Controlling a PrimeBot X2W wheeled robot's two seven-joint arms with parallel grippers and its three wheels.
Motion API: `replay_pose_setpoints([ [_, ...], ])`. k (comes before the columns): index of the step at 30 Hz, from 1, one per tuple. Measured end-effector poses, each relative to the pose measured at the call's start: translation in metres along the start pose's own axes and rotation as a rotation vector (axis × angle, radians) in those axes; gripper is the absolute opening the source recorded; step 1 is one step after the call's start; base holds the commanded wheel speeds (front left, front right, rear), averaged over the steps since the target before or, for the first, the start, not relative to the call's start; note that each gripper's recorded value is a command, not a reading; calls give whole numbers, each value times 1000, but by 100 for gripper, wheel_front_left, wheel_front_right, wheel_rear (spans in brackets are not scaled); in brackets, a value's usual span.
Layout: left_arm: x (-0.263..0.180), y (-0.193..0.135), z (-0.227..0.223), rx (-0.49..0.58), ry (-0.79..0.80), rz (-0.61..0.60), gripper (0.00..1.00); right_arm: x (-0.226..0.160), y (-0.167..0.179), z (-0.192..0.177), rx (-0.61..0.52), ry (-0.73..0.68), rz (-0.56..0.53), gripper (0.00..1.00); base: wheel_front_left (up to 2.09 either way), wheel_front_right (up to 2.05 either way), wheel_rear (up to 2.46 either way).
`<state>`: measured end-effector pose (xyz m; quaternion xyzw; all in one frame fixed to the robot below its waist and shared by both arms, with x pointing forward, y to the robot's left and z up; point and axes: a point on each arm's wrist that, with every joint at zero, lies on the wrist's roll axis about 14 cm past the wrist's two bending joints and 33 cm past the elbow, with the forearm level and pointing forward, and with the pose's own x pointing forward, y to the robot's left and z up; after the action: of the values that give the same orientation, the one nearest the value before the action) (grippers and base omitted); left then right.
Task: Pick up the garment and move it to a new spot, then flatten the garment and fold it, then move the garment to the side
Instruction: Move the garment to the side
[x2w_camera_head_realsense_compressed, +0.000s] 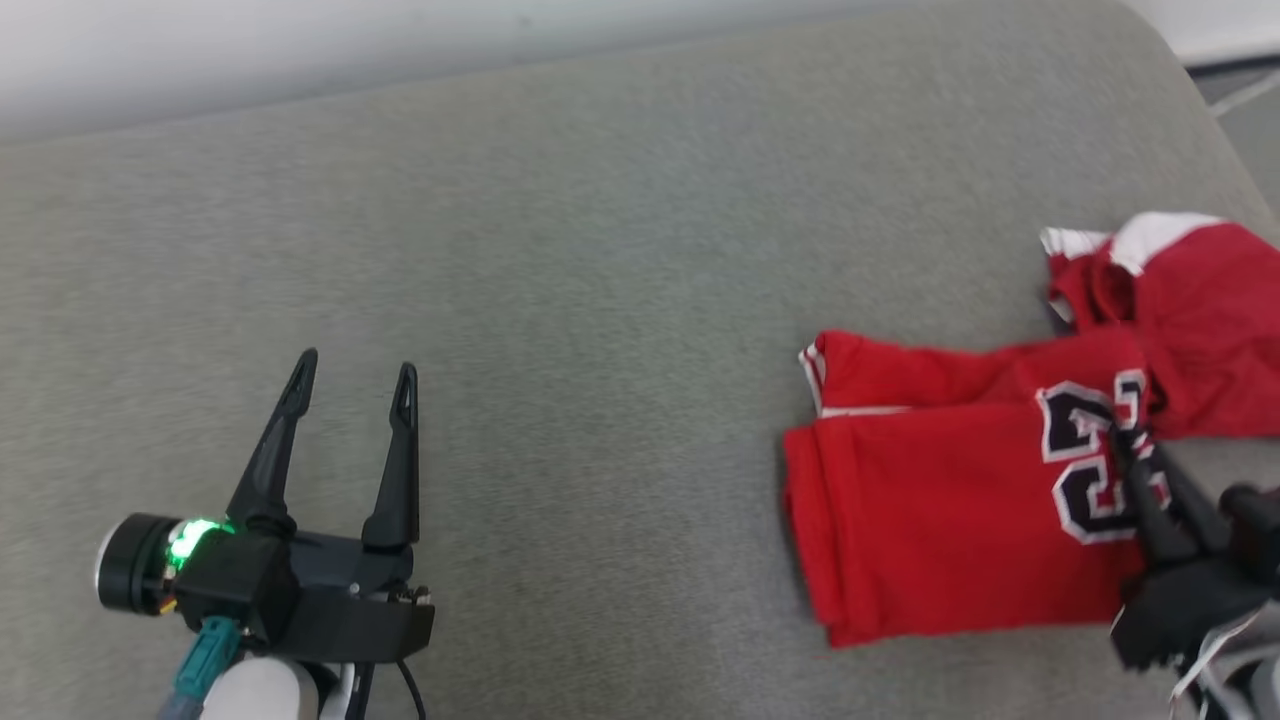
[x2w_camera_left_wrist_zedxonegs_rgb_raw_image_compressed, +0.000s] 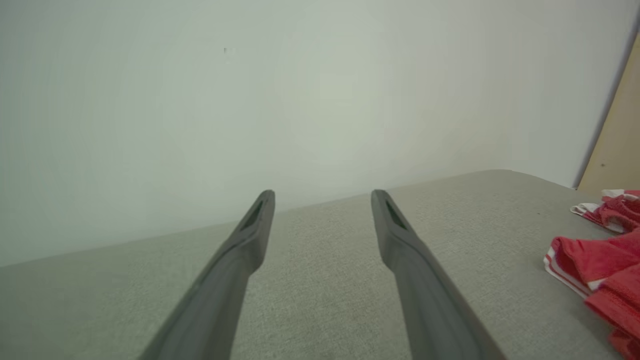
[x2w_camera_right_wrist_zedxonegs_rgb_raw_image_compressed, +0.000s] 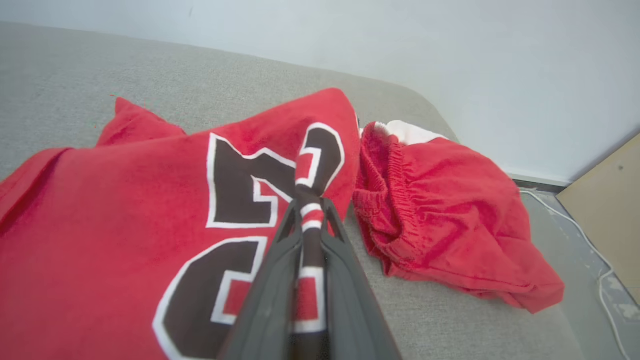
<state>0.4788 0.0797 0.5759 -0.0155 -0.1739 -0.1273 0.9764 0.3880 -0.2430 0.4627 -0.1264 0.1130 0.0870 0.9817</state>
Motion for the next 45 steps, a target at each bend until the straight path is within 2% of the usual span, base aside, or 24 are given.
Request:
replay_pose_setpoints([
  [7, 22, -24, -30, -42, 27, -75, 100, 23, -45, 33, -124, -79, -60, 0, 0, 0, 0],
  [11, 33, -34, -44, -63, 35, -109, 100, 38, -84, 47, -202, -103, -114, 0, 0, 0, 0],
  [19, 42, -37, -71, -70, 54, -130, 100, 60, -135, 32, -314, -18, -155, 0, 0, 0, 0],
  [27, 41, -32, -87, -68, 78, -124, 100, 73, -170, -8, -325, 132, -185, 0, 0, 0, 0],
  [28, 41, -31, -87, -66, 77, -122, 100, 74, -174, -12, -323, 146, -193, 3, 0, 0, 0],
  [29, 41, -30, -88, -65, 78, -121, 100, 75, -178, -15, -319, 154, -204, 33, 0, 0, 0],
  [30, 40, -29, -89, -62, 82, -118, 100, 75, -184, -17, -310, 162, -223, 100, 0, 0, 0],
  [37, 39, -25, -81, -50, 70, -107, 100, 69, -201, -26, -249, 181, -307, 100, 0, 0, 0],
  [41, 38, -22, -73, -44, 60, -96, 100, 71, -200, -12, -197, 113, -339, 100, 0, 0, 0],
  [45, 30, -17, -62, -37, 65, -75, 100, 74, -186, 22, -111, -36, -356, 100, 0, 0, 0],
])
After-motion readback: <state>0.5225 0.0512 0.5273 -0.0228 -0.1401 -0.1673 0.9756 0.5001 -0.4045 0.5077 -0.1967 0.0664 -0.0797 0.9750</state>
